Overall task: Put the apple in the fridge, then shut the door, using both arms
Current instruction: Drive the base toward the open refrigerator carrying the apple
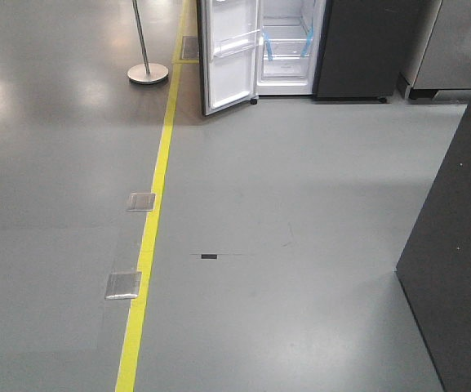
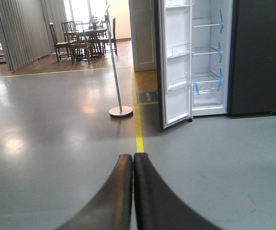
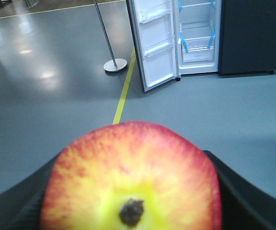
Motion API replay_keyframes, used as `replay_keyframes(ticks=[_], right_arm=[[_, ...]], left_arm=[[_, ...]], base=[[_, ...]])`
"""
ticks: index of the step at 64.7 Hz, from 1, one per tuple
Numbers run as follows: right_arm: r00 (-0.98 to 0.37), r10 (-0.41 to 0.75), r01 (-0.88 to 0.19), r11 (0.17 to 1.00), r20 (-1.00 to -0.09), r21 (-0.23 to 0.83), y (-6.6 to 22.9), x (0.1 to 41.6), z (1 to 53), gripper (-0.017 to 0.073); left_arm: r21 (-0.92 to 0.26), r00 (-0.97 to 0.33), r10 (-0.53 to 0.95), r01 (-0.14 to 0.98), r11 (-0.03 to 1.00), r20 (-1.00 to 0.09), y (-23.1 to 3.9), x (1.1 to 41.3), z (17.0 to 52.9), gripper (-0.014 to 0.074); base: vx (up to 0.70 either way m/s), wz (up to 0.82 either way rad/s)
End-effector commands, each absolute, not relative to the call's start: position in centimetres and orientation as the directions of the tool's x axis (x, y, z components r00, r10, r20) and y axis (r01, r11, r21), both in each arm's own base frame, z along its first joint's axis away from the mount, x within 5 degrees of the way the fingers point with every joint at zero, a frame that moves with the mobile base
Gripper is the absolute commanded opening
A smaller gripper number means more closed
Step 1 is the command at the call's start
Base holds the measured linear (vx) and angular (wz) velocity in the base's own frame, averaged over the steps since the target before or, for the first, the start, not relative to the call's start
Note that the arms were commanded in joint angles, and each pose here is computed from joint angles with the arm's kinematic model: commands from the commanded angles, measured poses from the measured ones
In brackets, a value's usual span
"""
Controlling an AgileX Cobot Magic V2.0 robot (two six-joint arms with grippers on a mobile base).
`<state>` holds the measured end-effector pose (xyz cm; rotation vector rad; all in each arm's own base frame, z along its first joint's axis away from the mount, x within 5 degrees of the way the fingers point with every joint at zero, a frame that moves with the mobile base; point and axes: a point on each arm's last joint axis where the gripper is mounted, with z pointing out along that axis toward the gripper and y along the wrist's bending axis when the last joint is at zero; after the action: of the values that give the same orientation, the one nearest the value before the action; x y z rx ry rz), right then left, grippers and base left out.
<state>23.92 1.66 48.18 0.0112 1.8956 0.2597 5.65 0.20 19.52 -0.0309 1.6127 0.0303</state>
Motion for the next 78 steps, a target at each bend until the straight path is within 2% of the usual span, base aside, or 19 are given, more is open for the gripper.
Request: replay_keyframes(ticks=[1,78], right_arm=[[-0.202,0.15,-0.127,0.976,-0.968,0.178,1.46,23.04,50.48,0.006],[-0.202,0.15,-0.127,0.976,-0.968,0.178,1.46,23.04,50.48,0.006]], left_arm=[[-0.011,0.064,-0.009,-0.037,0.999,-0.998,0.2,5.45,20.84,-0.0006],[-0.011,0.064,-0.009,-0.037,0.999,-0.998,0.2,5.45,20.84,-0.0006]], base=[[0.16,-0.02],[0.15,0.0]])
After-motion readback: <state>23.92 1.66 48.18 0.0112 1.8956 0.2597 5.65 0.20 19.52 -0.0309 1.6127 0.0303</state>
